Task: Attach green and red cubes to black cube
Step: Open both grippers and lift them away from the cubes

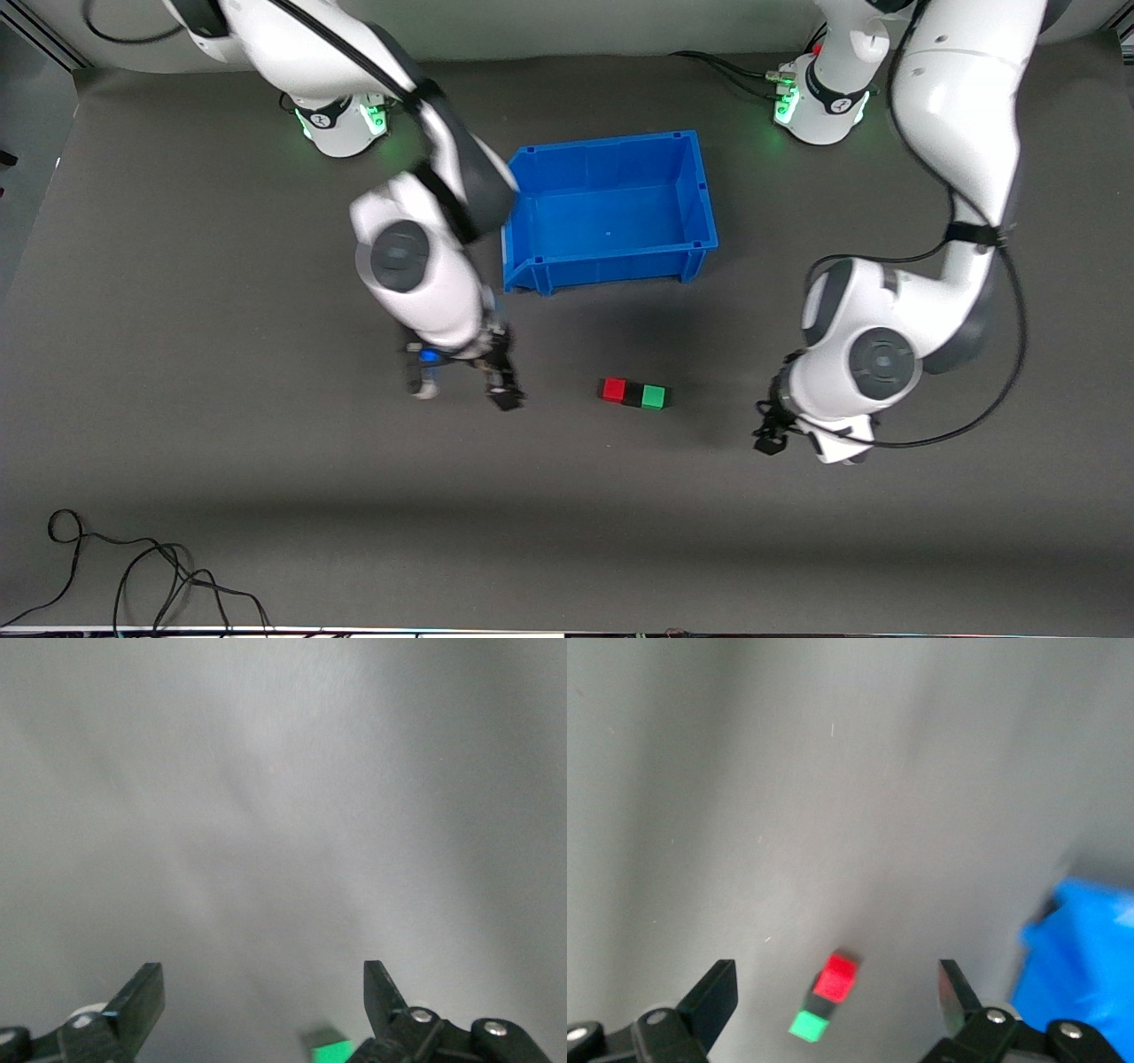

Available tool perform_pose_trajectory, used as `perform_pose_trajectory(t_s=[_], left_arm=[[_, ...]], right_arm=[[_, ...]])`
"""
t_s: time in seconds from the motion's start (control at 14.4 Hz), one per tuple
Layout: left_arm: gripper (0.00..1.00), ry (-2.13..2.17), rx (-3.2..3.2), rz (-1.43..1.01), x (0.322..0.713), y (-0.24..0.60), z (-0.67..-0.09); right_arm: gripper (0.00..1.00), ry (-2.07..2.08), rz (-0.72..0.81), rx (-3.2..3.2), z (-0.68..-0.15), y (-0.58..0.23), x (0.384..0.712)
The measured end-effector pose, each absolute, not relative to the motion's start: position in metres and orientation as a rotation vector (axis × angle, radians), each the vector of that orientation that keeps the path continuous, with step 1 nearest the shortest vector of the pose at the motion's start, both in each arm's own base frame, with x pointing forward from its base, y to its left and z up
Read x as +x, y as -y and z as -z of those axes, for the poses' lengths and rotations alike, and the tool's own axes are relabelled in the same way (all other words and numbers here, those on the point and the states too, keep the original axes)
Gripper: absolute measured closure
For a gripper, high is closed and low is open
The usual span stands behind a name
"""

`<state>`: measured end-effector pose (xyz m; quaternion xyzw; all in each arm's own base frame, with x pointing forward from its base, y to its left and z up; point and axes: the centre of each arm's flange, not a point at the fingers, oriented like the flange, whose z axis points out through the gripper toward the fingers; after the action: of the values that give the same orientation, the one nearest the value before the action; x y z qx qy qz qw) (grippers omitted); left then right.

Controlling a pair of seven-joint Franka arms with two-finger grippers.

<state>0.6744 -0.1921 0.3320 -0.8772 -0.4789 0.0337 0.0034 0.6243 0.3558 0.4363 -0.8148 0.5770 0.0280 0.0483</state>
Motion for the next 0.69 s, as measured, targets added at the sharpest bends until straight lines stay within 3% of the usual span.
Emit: perform_pose_trajectory(t_s=[0.28, 0.69], left_arm=[[0.00, 1.049, -2.948, -0.079, 0.656, 0.112, -0.381], [0.00, 0.424, -3.068, -0.178, 0.613, 0.041, -0.455]], right_arm=[[0.00, -1.454, -0.070, -2.740, -0.518, -0.264, 0.618], [0.00, -0.913, -0.006, -2.980, -0.582, -0.128, 0.589]])
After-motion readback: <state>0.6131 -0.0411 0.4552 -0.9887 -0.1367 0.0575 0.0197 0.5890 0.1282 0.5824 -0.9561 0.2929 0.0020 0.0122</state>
